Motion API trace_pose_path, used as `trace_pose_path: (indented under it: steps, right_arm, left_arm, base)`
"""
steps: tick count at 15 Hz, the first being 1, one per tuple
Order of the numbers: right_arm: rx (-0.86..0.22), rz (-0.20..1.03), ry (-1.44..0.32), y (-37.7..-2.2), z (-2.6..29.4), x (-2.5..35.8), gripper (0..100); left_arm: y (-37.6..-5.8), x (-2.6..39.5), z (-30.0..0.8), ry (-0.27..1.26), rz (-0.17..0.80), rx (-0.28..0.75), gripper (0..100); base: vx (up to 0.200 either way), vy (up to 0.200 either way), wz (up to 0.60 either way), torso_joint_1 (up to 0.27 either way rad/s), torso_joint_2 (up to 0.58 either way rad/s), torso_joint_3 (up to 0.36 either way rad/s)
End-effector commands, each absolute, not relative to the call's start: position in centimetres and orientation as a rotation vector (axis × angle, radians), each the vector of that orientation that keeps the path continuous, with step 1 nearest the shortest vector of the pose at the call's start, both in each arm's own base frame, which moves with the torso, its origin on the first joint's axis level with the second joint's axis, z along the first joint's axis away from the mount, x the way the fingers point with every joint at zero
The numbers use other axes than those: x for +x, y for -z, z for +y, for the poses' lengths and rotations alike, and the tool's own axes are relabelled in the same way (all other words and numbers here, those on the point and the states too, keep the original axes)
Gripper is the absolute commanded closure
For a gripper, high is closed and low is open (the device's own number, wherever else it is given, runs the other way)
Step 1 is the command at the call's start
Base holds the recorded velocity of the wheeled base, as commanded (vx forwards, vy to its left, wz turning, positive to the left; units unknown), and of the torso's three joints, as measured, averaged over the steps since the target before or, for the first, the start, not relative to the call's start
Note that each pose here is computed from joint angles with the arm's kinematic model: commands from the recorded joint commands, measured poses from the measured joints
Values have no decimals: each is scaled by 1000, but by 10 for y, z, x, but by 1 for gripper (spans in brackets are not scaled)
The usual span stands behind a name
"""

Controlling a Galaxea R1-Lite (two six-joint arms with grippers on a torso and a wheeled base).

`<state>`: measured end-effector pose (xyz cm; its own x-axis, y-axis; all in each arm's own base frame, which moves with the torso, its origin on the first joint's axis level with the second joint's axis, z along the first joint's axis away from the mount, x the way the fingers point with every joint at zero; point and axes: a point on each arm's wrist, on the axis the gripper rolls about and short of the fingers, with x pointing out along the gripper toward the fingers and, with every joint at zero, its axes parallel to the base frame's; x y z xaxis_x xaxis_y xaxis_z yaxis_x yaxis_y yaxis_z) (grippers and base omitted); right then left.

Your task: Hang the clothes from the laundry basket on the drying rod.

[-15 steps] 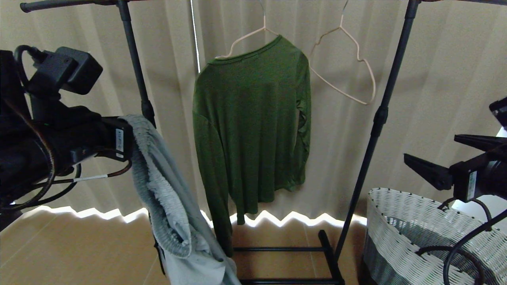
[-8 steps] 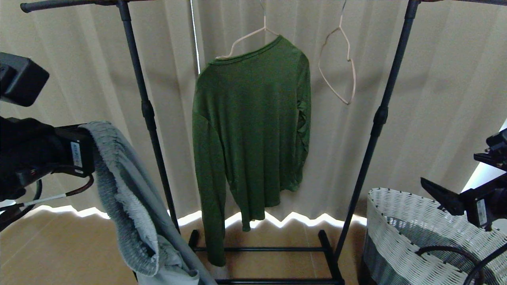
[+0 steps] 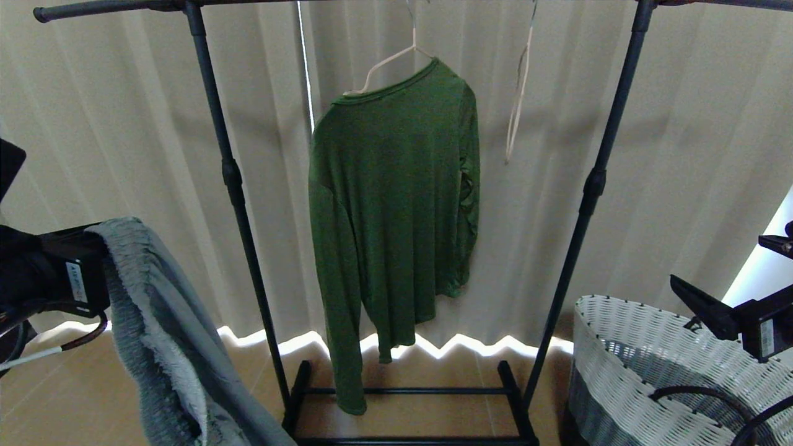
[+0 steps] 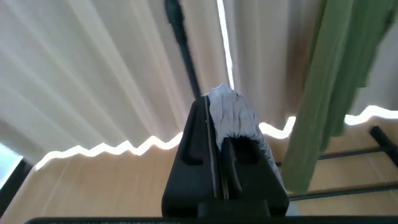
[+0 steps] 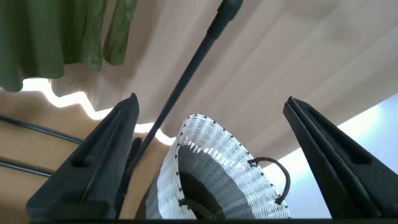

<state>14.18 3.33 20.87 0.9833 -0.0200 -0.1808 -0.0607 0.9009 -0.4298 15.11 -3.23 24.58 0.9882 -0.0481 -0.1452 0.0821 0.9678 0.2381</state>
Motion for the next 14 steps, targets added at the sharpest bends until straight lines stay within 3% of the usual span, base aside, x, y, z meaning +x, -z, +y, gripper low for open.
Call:
trace_pose_path:
  steps: [1,4,14]
  right_arm:
    - [-446,174,-23,-211,33,142,0]
    - [-442,166,-27,-214,34,144,0]
    - [-438,157,-25,-217,34,145,0]
  left_arm:
    - [-251,144,-39,203,86,218,100]
    - [-248,143,-40,244,92,219,100]
    - [-240,145,-40,244,120,232,100]
  base:
    - [0,0,0,66,-246,-188]
    - [0,0,0,72,-245,-266]
    - [0,0,0,182,-495,-287]
